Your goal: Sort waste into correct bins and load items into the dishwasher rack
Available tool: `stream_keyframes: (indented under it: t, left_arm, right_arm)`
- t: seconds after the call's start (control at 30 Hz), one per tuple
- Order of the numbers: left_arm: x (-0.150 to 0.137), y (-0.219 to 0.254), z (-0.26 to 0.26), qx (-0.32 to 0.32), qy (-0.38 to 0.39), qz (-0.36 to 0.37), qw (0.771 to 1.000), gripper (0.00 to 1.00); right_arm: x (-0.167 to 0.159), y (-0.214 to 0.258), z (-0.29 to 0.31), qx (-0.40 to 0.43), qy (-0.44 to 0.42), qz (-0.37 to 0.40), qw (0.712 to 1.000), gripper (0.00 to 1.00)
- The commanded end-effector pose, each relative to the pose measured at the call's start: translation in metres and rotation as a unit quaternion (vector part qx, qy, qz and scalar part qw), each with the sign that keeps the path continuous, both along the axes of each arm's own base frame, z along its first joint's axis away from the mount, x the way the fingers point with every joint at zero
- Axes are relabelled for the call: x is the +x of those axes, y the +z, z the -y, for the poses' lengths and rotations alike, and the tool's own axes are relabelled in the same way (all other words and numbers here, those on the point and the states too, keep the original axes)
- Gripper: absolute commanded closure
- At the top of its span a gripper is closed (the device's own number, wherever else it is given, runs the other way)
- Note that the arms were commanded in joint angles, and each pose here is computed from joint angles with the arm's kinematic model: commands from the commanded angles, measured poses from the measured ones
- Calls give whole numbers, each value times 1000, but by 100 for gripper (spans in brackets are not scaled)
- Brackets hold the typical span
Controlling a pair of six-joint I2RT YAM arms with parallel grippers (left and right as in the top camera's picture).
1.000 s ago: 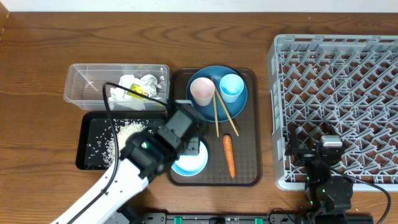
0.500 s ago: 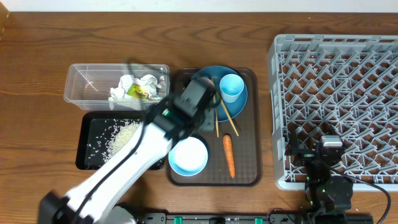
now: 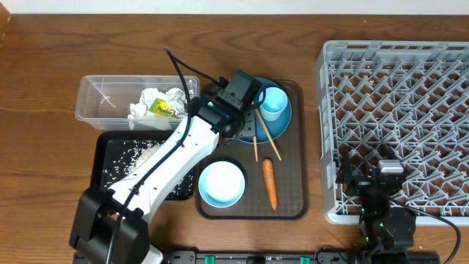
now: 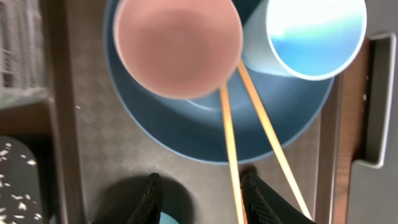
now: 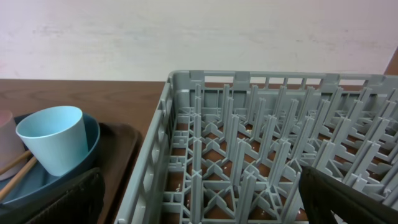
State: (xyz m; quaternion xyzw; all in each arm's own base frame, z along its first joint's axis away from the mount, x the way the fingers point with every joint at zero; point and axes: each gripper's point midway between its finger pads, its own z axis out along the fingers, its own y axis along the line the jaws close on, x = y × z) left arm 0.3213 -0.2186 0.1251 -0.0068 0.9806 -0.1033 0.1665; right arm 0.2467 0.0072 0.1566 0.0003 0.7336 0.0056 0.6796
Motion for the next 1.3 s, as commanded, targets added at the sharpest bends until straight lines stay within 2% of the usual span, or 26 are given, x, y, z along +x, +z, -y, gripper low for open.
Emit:
stream_keyframes:
  t: [0.0, 0.27, 0.53, 1.07, 1.1, 1.17, 1.27]
  left_arm:
    - [-8, 0, 13, -13, -13, -10, 1000, 55]
    - [-19, -25, 21, 9, -29, -33, 999, 55]
    - [-12, -60, 30, 23, -33, -50, 998, 56]
    - [-10, -81, 36, 30, -37, -59, 997, 56]
    - [-10, -81, 37, 29, -37, -58, 997, 57]
    - [-9, -81, 37, 29, -37, -57, 997, 67]
    - [-9, -81, 37, 29, -37, -58, 997, 69]
  right_arm:
    - [0, -1, 3, -4, -6, -2, 1000, 1]
    - [0, -1, 3, -4, -7, -2, 1000, 1]
    - [0, -1, 3, -4, -7, -2, 1000, 1]
    - [0, -1, 3, -4, -7, -2, 1000, 1]
    - [0, -1, 3, -4, -7, -2, 1000, 1]
    - [0, -1, 3, -4, -6, -2, 1000, 1]
    - [0, -1, 3, -4, -7, -2, 1000, 1]
